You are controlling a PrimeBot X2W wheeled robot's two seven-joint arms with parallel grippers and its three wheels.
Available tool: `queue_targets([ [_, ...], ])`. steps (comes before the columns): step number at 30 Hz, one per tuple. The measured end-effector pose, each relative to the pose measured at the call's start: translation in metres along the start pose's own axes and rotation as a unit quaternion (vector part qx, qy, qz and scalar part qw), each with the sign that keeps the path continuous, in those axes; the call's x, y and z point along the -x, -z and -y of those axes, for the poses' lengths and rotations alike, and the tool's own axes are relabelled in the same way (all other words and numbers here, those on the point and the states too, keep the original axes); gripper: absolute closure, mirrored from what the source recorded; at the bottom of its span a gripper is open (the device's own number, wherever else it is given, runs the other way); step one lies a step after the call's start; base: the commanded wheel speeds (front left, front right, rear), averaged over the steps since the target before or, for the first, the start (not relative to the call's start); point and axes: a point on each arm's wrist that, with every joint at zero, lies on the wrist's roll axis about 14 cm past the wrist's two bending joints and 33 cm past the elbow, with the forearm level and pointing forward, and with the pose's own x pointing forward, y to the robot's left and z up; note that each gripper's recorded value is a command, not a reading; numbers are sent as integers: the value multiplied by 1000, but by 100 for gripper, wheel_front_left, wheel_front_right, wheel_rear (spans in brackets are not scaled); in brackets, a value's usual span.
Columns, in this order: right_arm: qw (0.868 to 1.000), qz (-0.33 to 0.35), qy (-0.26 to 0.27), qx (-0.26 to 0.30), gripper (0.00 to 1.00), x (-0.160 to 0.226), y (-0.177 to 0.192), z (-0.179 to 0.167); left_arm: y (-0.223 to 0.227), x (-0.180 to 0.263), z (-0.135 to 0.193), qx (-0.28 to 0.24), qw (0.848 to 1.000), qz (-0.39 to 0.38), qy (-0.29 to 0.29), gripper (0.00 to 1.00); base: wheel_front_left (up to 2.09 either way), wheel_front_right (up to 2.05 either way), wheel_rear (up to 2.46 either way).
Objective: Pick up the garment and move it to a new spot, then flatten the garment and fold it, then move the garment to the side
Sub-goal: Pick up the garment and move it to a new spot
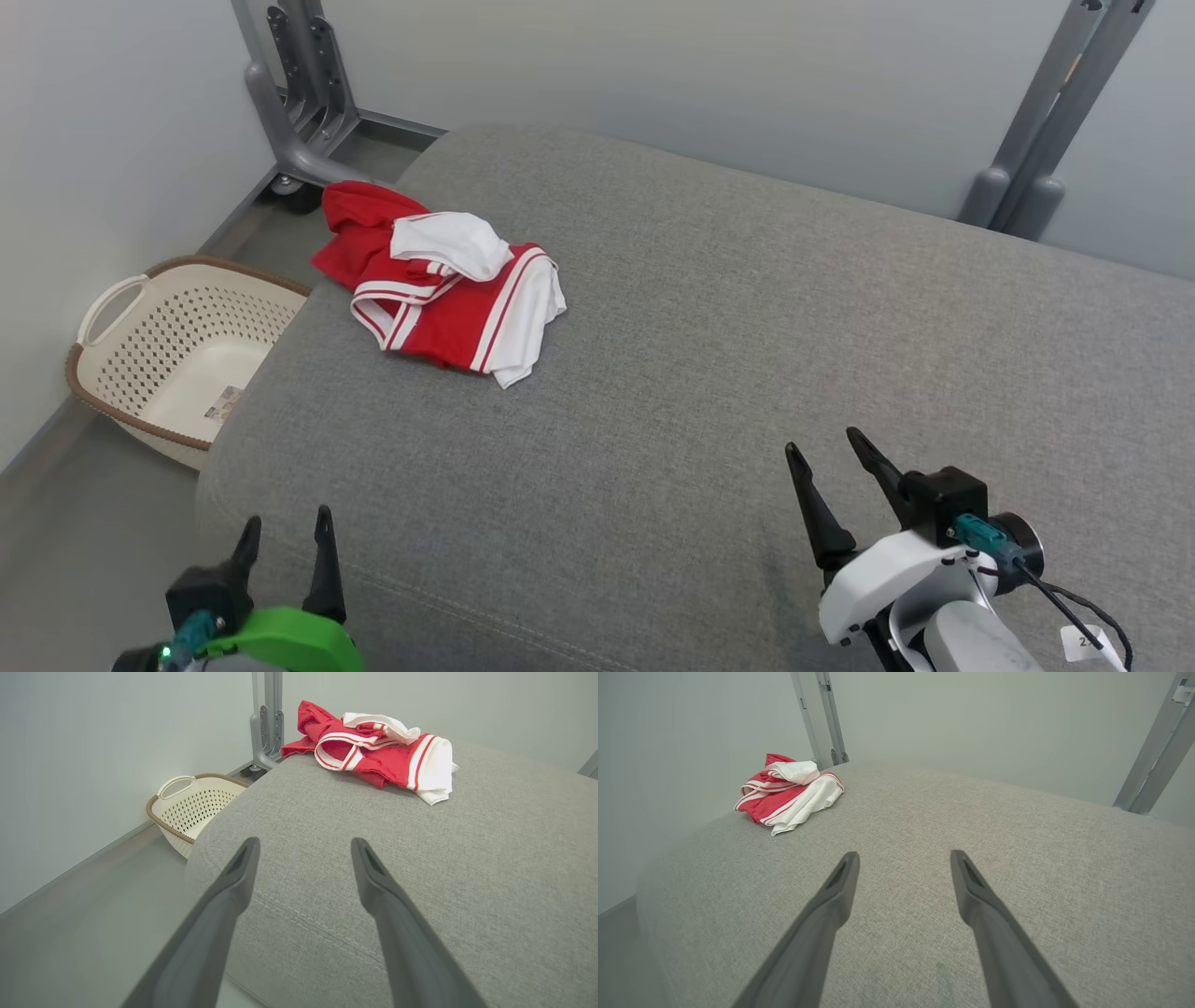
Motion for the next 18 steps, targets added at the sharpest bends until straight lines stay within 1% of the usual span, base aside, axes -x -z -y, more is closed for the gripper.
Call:
queue_targets([
  [2, 1000, -1, 5, 2, 0, 1, 1, 5, -13, -15, 5, -3, 1000, 12, 14, 0, 0, 0, 0],
  [6, 1000, -4, 17, 10, 0, 1, 4, 25, -57, -58, 15, -32, 997, 52, 42, 0, 0, 0, 0],
  [7, 1000, -4, 17, 10, 0, 1, 4, 25, -57, -58, 15, -32, 997, 52, 42, 0, 0, 0, 0],
  [8, 1000, -6, 27, 10, 0, 1, 6, 36, -75, -80, 24, -57, 995, 61, 60, 0, 0, 0, 0],
  [9, 999, -7, 32, 12, 0, 1, 7, 43, -83, -90, 29, -71, 993, 65, 70, 0, 0, 0, 0],
  [12, 999, -9, 45, 14, 0, 2, 11, 60, -103, -122, 49, -99, 987, 72, 99, 0, 0, 0, 0],
  [13, 999, -9, 50, 15, 0, 3, 11, 65, -106, -132, 57, -103, 986, 68, 110, 0, 0, 0, 0],
  [14, 999, -9, 50, 15, 0, 3, 11, 65, -106, -132, 57, -103, 986, 68, 110, 0, 0, 0, 0],
  [18, 997, -1, 73, 20, 0, 7, 9, 89, -104, -165, 75, -118, 984, 28, 134, 0, 0, 0, 0],
])
